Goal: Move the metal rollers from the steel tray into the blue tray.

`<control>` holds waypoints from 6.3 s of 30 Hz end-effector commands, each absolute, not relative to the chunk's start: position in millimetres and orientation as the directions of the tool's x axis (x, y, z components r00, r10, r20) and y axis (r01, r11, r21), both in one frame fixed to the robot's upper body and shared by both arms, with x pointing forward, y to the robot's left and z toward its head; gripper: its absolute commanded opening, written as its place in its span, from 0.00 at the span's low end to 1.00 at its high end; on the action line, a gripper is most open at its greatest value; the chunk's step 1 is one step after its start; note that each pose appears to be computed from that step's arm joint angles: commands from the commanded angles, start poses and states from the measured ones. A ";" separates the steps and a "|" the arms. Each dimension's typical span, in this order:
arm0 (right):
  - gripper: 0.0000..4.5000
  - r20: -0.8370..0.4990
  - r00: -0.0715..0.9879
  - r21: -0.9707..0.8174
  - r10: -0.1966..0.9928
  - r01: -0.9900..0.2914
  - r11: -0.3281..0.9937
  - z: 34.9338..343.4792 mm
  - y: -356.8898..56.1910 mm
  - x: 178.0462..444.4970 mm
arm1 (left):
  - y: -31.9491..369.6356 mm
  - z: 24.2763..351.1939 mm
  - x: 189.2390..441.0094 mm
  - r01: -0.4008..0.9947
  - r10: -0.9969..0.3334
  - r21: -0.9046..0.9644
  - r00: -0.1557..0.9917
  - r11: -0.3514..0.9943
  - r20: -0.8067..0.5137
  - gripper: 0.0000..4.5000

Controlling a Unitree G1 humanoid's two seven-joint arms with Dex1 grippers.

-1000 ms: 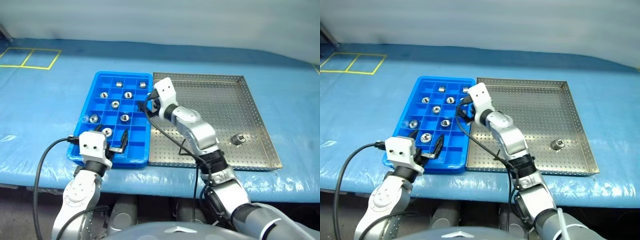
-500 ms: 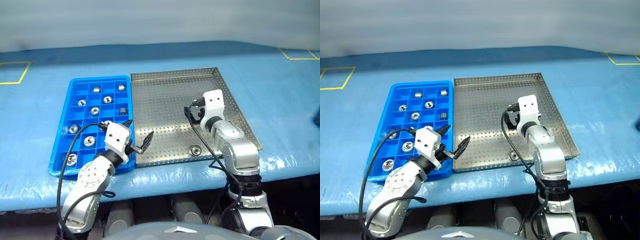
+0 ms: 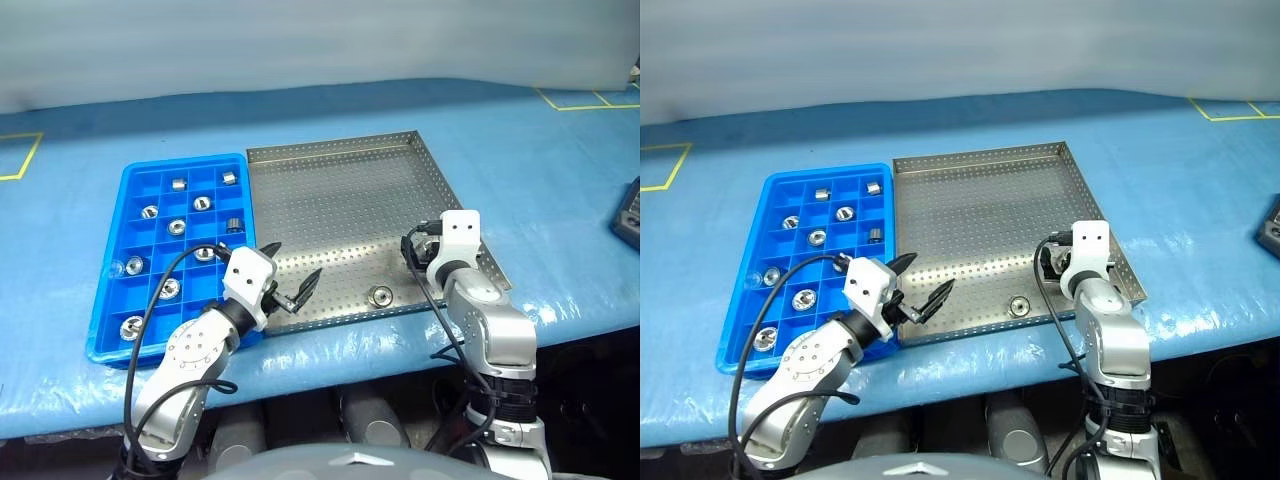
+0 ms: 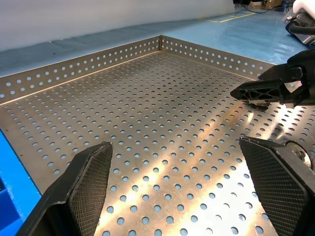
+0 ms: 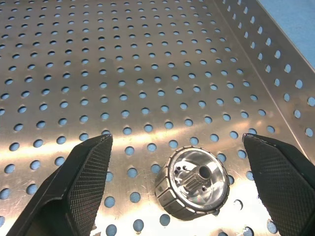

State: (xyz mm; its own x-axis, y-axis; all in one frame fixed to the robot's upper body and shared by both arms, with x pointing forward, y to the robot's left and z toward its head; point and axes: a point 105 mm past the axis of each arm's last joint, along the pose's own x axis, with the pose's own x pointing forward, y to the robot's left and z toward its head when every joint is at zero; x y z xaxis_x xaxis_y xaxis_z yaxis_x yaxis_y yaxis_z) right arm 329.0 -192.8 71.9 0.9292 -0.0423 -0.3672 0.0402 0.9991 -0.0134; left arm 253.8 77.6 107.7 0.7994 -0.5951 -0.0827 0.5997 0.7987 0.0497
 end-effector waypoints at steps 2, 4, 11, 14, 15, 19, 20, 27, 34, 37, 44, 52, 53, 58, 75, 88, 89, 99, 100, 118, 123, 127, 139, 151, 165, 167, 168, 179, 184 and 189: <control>0.99 -0.361 0.931 0.017 -0.047 0.057 0.998 69.4 -193.6 330.6 | 77.5 110.0 252.6 0.601 -0.598 0.051 0.798 0.797 -0.071 1.00; 0.99 -0.371 0.928 0.016 -0.046 0.056 0.998 66.0 -192.9 331.3 | 78.4 109.6 252.6 0.597 -0.593 0.053 0.802 0.800 -0.074 1.00; 0.71 -0.387 0.920 0.015 -0.063 0.075 0.997 60.6 -195.0 333.6 | 81.3 109.6 252.6 0.582 -0.578 0.057 0.813 0.811 -0.073 1.00; 0.49 -0.370 0.928 0.027 -0.040 0.054 0.998 66.8 -189.8 336.2 | 81.9 109.5 252.4 0.578 -0.574 0.058 0.816 0.814 -0.073 1.00; 0.42 -0.366 0.930 0.027 -0.030 0.043 0.999 69.3 -187.1 337.0 | 82.1 109.5 252.5 0.577 -0.573 0.059 0.816 0.815 -0.073 1.00; 0.38 -0.325 0.943 0.030 0.064 -0.057 0.998 87.4 -165.1 340.8 | 83.5 110.0 252.7 0.567 -0.563 0.062 0.823 0.821 -0.071 1.00; 0.38 -0.310 0.946 0.031 0.098 -0.093 0.995 93.2 -157.3 342.1 | 84.1 110.1 252.8 0.563 -0.559 0.064 0.826 0.824 -0.071 1.00; 0.38 -0.211 0.881 -0.021 0.423 -0.437 0.899 131.5 -74.4 347.7 | 99.4 114.1 253.1 0.460 -0.458 0.075 0.888 0.885 -0.042 1.00; 0.38 -0.166 0.707 -0.061 0.687 -0.703 0.709 151.6 -0.1 336.1 | 128.0 121.6 239.1 0.287 -0.290 0.102 0.957 0.953 0.019 1.00; 0.38 -0.164 0.629 -0.070 0.760 -0.775 0.627 154.7 23.7 328.8 | 136.4 121.2 224.9 0.250 -0.253 0.103 0.967 0.963 0.014 1.00; 0.38 -0.175 0.509 -0.054 0.843 -0.860 0.508 150.7 52.4 312.6 | 151.5 113.4 200.4 0.187 -0.184 0.104 0.982 0.977 -0.039 1.00; 0.38 -0.289 0.440 -0.003 0.850 -0.888 0.459 115.6 48.6 297.6 | 151.7 109.4 195.1 0.190 -0.185 0.098 0.981 0.977 -0.058 1.00; 0.38 -0.304 0.439 -0.001 0.845 -0.888 0.461 111.1 46.6 296.7 | 151.0 109.3 195.2 0.195 -0.190 0.096 0.980 0.976 -0.057 1.00; 0.76 -0.336 0.459 0.009 0.823 -0.872 0.490 102.5 35.9 296.3 | 146.1 107.8 196.1 0.240 -0.235 0.090 0.970 0.967 -0.061 1.00; 0.99 -0.288 0.774 -0.048 0.564 -0.600 0.799 137.0 -56.6 322.8 | 120.5 101.3 217.9 0.433 -0.429 0.062 0.901 0.899 -0.060 1.00; 0.99 -0.465 0.817 -0.022 0.340 -0.395 0.919 110.1 -116.4 293.9 | 99.0 99.5 231.4 0.551 -0.548 0.047 0.834 0.833 -0.064 1.00; 0.99 -0.481 0.810 -0.010 0.336 -0.388 0.922 107.8 -118.0 290.4 | 98.5 99.4 231.4 0.555 -0.552 0.046 0.832 0.831 -0.064 1.00; 0.99 -0.587 0.731 0.055 0.347 -0.392 0.919 94.4 -122.3 261.7 | 94.8 96.1 232.0 0.573 -0.570 0.029 0.818 0.819 -0.073 1.00; 0.99 -0.590 0.727 0.058 0.351 -0.395 0.917 93.6 -121.8 260.4 | 94.7 95.7 232.0 0.574 -0.571 0.029 0.818 0.818 -0.074 1.00; 0.99 -0.606 0.701 0.065 0.375 -0.427 0.902 89.7 -118.3 255.6 | 97.8 94.6 231.4 0.563 -0.559 0.029 0.825 0.826 -0.079 1.00; 0.99 -0.611 0.699 0.058 0.371 -0.428 0.902 89.3 -119.9 255.8 | 97.7 94.1 231.1 0.564 -0.560 0.028 0.824 0.825 -0.083 1.00; 0.99 -0.613 0.698 0.059 0.370 -0.427 0.903 89.0 -120.2 256.2 | 97.9 94.0 231.0 0.563 -0.560 0.028 0.824 0.826 -0.084 1.00; 0.99 -0.614 0.688 0.071 0.387 -0.441 0.895 88.1 -115.1 255.9 | 98.1 93.9 230.2 0.560 -0.556 0.028 0.827 0.828 -0.085 1.00; 0.99 -0.588 0.717 0.057 0.375 -0.426 0.903 92.2 -113.1 264.4 | 98.6 94.9 230.5 0.554 -0.551 0.032 0.831 0.832 -0.082 1.00; 0.99 -0.352 0.898 -0.024 0.265 -0.292 0.956 121.5 -116.6 339.3 | 103.8 97.8 230.0 0.522 -0.519 0.046 0.852 0.852 -0.073 1.00; 0.99 -0.329 0.914 -0.078 0.235 -0.275 0.958 122.1 -117.9 347.9 | 104.5 98.2 230.1 0.520 -0.516 0.047 0.853 0.853 -0.073 1.00; 0.99 -0.317 0.920 -0.078 0.230 -0.267 0.961 122.4 -117.5 352.0 | 104.9 98.4 230.2 0.518 -0.515 0.048 0.854 0.854 -0.072 1.00; 0.99 -0.269 0.949 -0.062 0.166 -0.189 0.980 116.1 -118.4 376.6 | 107.5 99.9 229.4 0.511 -0.507 0.055 0.859 0.858 -0.071 1.00; 0.99 -0.272 0.948 -0.053 0.164 -0.185 0.981 114.9 -120.2 377.2 | 108.0 100.5 229.3 0.507 -0.503 0.058 0.861 0.860 -0.070 1.00; 0.99 -0.278 0.944 -0.048 0.178 -0.198 0.979 113.9 -118.2 376.4 | 107.6 101.6 229.3 0.506 -0.502 0.060 0.862 0.861 -0.066 1.00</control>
State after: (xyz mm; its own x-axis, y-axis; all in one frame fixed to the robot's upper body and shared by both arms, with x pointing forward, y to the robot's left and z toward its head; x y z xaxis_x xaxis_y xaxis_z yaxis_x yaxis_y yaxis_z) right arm 373.0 -119.8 96.2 0.9251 0.1702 -0.3394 -0.1961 0.9796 -0.0433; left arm 231.6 109.1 85.7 0.8617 -0.4930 -0.1198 0.4998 0.8655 0.0328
